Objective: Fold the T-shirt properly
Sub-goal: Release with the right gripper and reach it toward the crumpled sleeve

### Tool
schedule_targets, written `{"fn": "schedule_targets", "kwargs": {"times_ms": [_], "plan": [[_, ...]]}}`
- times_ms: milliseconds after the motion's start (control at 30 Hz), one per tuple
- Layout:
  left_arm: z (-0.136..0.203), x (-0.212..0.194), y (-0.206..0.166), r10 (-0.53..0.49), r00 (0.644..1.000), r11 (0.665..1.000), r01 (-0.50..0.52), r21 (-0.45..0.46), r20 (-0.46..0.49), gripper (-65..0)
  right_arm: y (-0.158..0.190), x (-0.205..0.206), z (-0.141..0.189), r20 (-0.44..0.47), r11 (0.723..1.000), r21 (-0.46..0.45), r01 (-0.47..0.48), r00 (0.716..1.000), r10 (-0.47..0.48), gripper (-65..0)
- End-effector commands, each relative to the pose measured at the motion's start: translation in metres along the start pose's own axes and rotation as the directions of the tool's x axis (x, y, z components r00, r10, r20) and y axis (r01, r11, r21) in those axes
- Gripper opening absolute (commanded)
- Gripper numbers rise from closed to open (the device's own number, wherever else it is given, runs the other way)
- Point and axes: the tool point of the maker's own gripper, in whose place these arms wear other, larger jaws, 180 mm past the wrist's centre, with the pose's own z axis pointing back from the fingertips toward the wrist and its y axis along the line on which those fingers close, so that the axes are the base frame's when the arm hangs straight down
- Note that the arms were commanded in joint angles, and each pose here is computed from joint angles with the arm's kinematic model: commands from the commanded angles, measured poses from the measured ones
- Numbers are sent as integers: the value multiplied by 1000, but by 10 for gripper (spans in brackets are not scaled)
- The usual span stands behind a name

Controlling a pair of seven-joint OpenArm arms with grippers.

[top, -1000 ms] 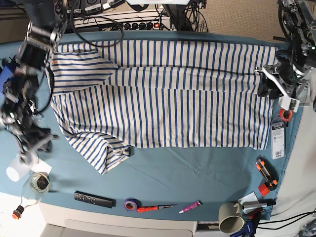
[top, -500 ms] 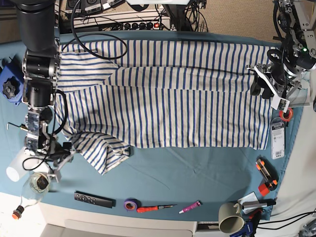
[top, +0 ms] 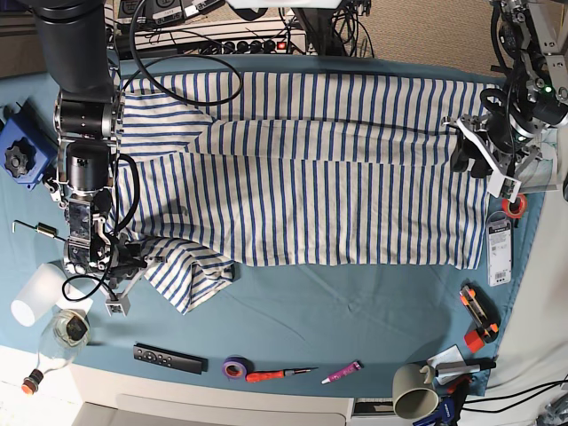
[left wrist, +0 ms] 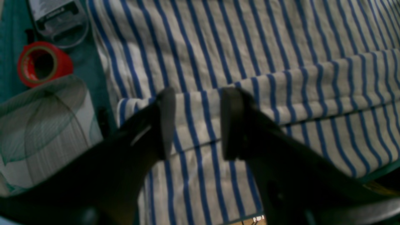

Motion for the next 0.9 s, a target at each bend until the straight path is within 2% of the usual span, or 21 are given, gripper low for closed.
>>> {"fn": "schedule_targets", "kwargs": {"times_ms": [0,167,300,500,700,867], "plan": [[4,12,2,-17,999,1000,17,3,40,-401,-11,28,12,61,1000,-21,0,998,1,-650],[4,12,2,-17,999,1000,17,3,41,-401,-14,32,22,31,999,-36,-18,999,19,-650],[4,12,1,-17,999,1000,16,3,41,-401,-23,49,44,50,997,-65,-40,998,43,-650],[4,14,2,-18,999,1000,17,3,50,-401,-21,56,74,21,999,-25,-21,1000,22,-650],[3,22,3,-23,997,1000,23,6,69,-401,-14,43,91,-35,998,-25,-53,998,52,-650],[3,25,3,-25,997,1000,25,7,76,-401,-5,7,80,-94,997,-13,-74,993,73,-650]]}}
